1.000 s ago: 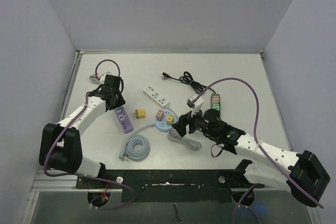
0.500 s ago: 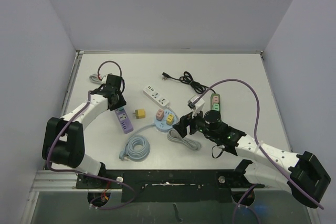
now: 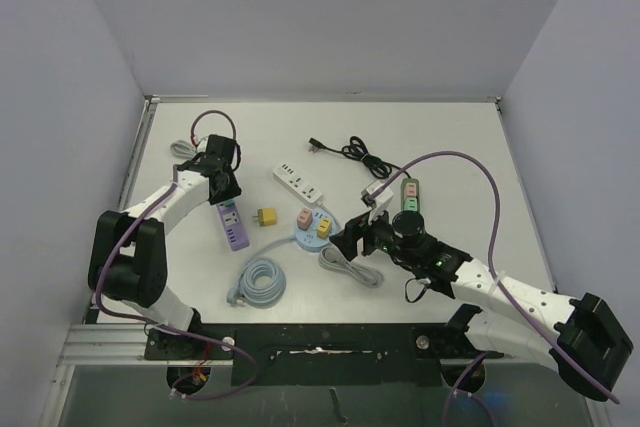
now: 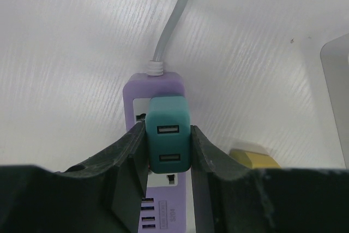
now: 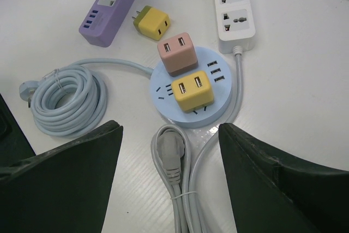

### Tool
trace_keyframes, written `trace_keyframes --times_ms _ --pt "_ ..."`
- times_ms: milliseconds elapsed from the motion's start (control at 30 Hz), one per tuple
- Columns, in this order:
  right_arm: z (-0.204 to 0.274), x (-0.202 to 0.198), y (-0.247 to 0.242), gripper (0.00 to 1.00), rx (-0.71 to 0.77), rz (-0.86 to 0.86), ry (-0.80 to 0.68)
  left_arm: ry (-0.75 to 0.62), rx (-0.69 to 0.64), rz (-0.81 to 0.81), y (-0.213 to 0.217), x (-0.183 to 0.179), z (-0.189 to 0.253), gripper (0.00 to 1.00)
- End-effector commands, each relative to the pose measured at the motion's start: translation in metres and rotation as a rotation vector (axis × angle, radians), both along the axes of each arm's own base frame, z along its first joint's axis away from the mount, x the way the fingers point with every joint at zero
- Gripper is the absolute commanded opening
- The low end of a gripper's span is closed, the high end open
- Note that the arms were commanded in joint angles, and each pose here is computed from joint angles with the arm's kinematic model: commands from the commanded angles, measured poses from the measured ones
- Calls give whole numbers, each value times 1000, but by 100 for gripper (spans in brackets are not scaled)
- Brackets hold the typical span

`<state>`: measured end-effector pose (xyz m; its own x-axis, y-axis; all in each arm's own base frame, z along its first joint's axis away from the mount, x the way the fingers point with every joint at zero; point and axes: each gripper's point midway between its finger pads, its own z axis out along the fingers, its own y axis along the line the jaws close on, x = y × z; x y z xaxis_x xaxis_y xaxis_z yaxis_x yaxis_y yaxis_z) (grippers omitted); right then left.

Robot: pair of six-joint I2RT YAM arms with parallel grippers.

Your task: Insert the plug

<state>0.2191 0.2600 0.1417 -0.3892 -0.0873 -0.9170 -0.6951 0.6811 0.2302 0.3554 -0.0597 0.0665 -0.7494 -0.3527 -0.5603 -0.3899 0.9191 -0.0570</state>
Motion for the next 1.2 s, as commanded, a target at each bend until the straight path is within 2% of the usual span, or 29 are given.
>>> trace_keyframes --times_ms 0,400,600,667,833,967,1167 --pt "31 9 -1 72 73 -33 -79 150 19 -26 2 -19 -34 7" --pt "30 9 -3 72 67 -37 -77 379 36 -109 1 -50 -76 3" --pt "31 8 -5 73 64 -44 -76 366 24 -114 -2 -47 -71 4" --pt "32 8 -6 73 64 -50 -75 331 18 -127 -4 -39 -56 11" --pt "32 20 -16 74 26 -146 -45 203 -10 -177 -14 -11 -6 37" --pt "31 26 -22 74 7 -206 -10 98 -28 -183 -18 2 25 52" --pt "38 35 -28 76 -9 -290 48 -45 -91 -218 -27 1 60 56"
